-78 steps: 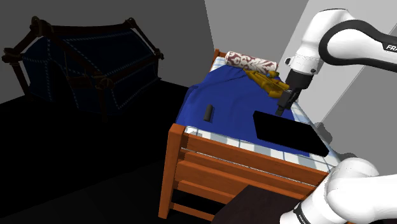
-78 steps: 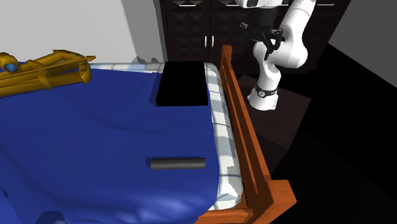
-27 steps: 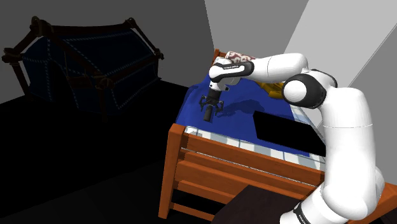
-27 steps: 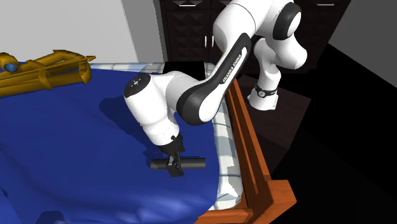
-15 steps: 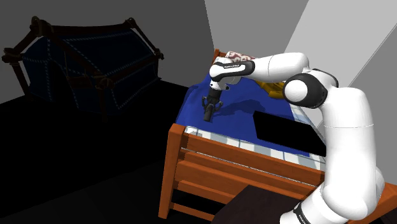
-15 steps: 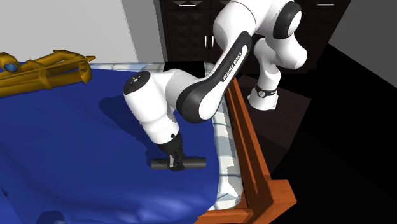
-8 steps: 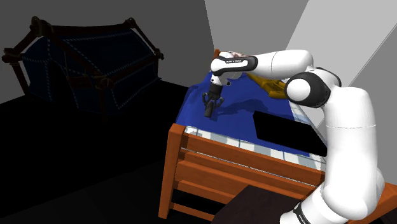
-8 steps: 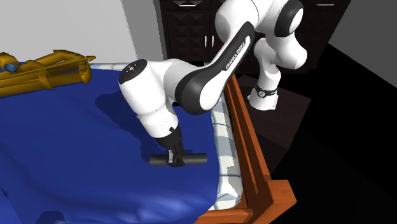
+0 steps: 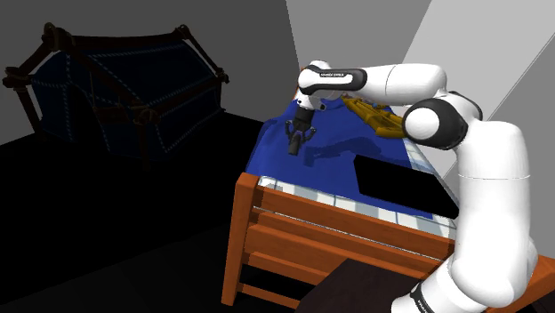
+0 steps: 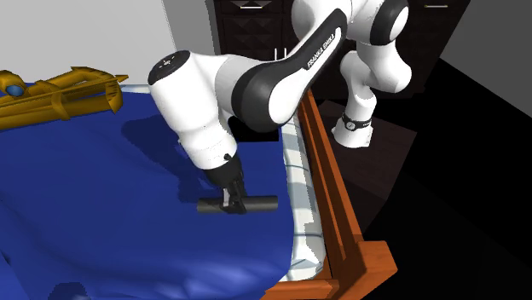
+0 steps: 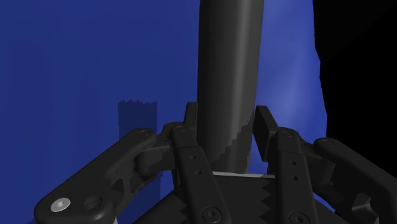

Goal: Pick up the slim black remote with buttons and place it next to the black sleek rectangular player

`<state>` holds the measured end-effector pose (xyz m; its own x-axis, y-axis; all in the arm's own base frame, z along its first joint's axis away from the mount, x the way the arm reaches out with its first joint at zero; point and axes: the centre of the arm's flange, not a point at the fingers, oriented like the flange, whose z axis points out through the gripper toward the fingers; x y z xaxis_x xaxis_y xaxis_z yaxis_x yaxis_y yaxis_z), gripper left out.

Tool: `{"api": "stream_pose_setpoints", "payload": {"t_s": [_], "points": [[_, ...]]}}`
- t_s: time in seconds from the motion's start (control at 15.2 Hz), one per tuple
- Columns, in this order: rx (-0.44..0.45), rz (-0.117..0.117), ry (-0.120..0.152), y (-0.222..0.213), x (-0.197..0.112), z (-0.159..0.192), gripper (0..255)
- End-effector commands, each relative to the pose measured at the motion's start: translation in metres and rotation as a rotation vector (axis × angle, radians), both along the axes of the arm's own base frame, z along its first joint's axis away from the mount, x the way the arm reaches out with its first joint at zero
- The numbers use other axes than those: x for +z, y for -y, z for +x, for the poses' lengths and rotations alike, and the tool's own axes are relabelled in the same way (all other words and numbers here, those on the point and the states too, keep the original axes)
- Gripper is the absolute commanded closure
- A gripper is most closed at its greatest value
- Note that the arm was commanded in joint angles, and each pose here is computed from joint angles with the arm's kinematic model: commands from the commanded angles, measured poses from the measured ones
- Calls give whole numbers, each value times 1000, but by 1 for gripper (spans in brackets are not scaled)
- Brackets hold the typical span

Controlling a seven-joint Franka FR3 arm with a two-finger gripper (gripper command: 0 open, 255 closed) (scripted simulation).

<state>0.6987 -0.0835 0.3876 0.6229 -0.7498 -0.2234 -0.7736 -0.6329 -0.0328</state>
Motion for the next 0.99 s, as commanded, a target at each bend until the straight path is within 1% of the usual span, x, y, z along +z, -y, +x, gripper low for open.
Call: {"api": "stream_pose_setpoints", "payload": {"t_s": [0.0,0.4,0.92], "points": [[0,0,0,1,10,0,255],[0,0,0,1,42,0,255],[0,0,0,96,42,-46,255]]}}
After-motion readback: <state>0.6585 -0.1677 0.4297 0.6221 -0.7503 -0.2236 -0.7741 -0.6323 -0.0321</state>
